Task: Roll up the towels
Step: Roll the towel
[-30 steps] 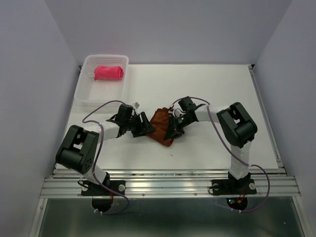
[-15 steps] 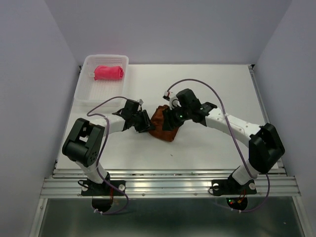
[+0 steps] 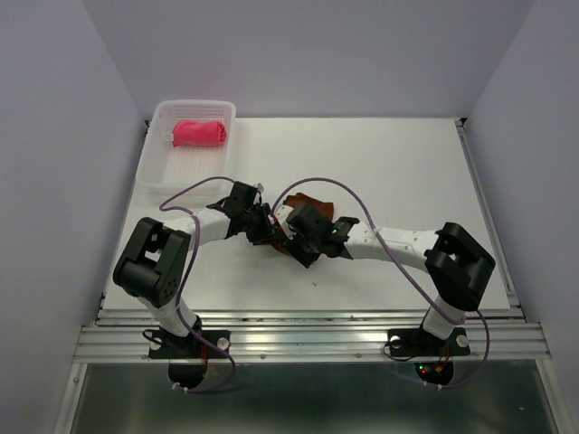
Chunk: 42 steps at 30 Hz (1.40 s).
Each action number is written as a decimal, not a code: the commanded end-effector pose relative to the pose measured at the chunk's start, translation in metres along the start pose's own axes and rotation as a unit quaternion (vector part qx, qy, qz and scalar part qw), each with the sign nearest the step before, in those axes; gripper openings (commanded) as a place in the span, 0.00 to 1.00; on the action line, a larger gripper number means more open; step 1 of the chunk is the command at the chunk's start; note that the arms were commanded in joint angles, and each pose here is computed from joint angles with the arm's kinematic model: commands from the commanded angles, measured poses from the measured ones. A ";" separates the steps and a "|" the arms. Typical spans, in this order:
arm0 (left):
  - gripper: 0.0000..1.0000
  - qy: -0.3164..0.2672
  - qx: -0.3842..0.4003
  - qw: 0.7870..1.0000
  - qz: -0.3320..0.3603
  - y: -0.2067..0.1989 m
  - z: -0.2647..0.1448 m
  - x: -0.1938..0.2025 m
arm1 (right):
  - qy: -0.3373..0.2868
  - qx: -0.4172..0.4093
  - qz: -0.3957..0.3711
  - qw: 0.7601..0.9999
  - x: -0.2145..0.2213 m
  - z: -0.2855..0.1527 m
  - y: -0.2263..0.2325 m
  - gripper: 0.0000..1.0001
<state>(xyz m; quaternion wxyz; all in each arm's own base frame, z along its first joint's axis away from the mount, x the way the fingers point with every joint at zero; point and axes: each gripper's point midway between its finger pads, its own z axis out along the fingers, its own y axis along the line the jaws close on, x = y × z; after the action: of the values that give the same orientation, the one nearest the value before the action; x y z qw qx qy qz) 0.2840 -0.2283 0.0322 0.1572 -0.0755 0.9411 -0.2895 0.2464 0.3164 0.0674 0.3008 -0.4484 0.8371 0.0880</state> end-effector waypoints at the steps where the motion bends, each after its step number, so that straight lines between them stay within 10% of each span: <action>1: 0.40 0.007 -0.013 1.000 0.012 0.003 -0.004 0.001 | 0.015 0.026 -0.030 0.999 0.019 0.017 -0.003 0.55; 7: 0.40 0.018 -0.003 1.000 -0.004 0.006 -0.003 0.002 | 0.046 0.087 -0.039 0.994 0.049 0.034 -0.019 0.49; 12: 0.57 0.006 0.024 1.000 -0.002 -0.005 -0.017 -0.002 | 0.048 0.136 -0.016 0.989 0.056 0.036 -0.029 0.13; 19: 0.96 -0.039 0.012 0.999 0.006 -0.008 -0.047 -0.012 | 0.025 -0.064 0.078 0.995 0.017 -0.001 0.042 0.02; 23: 0.99 -0.071 -0.018 0.997 0.025 0.002 -0.060 -0.018 | 0.069 -0.136 0.135 0.979 0.009 -0.011 0.070 0.04; 42: 0.99 -0.094 0.012 0.995 0.032 0.002 -0.076 -0.002 | 0.095 -0.425 0.435 0.788 -0.020 -0.009 0.035 0.02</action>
<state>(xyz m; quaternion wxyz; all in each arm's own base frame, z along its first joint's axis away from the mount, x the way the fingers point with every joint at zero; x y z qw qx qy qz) 0.2595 -0.1818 0.0839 0.2361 -0.0861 0.9296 -0.2695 0.2299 0.3398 0.0635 -0.0143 -0.1533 0.8801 0.4492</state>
